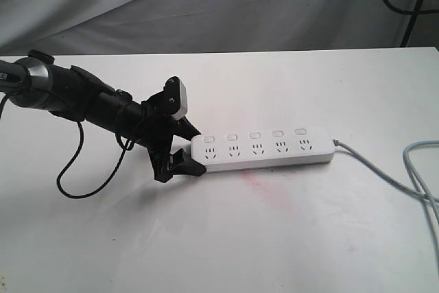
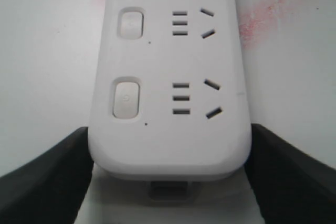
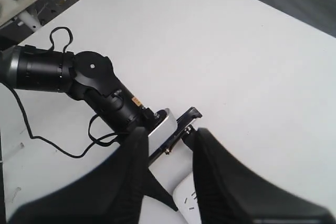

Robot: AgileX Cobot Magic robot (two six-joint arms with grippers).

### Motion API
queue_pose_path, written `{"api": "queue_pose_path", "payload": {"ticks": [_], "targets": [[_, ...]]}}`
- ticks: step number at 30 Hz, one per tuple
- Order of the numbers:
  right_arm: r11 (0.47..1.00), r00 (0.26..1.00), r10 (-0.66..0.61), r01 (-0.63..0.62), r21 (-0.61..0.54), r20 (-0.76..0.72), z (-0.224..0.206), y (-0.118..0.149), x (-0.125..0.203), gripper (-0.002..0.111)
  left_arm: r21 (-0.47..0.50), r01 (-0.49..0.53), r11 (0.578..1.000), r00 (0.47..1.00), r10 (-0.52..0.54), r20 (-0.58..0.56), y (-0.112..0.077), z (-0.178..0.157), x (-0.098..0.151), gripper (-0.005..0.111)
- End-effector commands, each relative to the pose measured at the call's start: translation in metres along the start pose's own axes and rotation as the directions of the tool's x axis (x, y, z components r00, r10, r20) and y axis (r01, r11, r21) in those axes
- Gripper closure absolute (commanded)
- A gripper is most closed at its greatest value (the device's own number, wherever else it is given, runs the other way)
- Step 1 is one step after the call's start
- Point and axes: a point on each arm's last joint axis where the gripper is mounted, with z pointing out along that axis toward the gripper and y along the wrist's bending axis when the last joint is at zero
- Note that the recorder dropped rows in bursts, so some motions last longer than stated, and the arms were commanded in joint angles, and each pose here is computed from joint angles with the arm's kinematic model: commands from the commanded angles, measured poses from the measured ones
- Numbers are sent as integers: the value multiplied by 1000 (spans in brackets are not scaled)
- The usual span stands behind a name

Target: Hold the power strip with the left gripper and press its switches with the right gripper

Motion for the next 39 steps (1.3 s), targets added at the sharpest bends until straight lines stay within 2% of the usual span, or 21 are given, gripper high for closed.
{"api": "queue_pose_path", "payload": {"ticks": [1, 7, 10, 12, 14, 15, 16, 20, 24, 29, 35, 39], "targets": [[1000, 1000, -2, 3, 16, -31, 0, 0, 3, 80, -36, -27, 999, 999, 26, -41, 4, 1, 4, 107], [1000, 1000, 1, 0, 11, -20, -1, 2, 1, 80, -36, -27, 999, 999, 26, -41, 4, 1, 4, 107], [998, 998, 51, -52, 43, 26, -4, 4, -5, 81, -36, -27, 999, 999, 26, -41, 4, 1, 4, 107], [997, 998, 42, -45, 64, 50, -11, 10, -10, 86, -36, -27, 999, 999, 26, -41, 4, 1, 4, 107], [997, 998, 23, -28, 73, 66, -17, 17, -14, 99, -36, -27, 999, 999, 26, -41, 4, 1, 4, 107], [997, 997, 11, -17, 76, 78, -21, 22, -17, 106, -36, -27, 999, 999, 26, -41, 4, 1, 4, 107], [996, 996, 1, -8, 86, 87, -23, 27, -19, 108, -36, -27, 999, 999, 26, -41, 4, 1, 4, 107], [984, 992, -93, 79, 163, 85, -42, 52, -27, 108, -36, -27, 999, 999, 26, -41, 4, 1, 4, 107], [986, 989, -91, 72, 152, 116, -68, 87, -34, 108, -36, -27, 999, 999, 26, -41, 4, 1, 4, 107], [961, 968, -234, 215, 176, 95, -102, 132, -33, 108, -36, -27, 999, 999, 26, -41, 4, 1, 4, 107], [903, 940, -323, 272, 332, 106, -134, 160, -33, 108, -36, -27, 999, 999, 26, -41, 4, 1, 4, 107], [849, 935, -322, 216, 482, 147, -152, 166, -35, 108, -36, -27, 999, 999, 26, -41, 4, 1, 4, 107]]}}
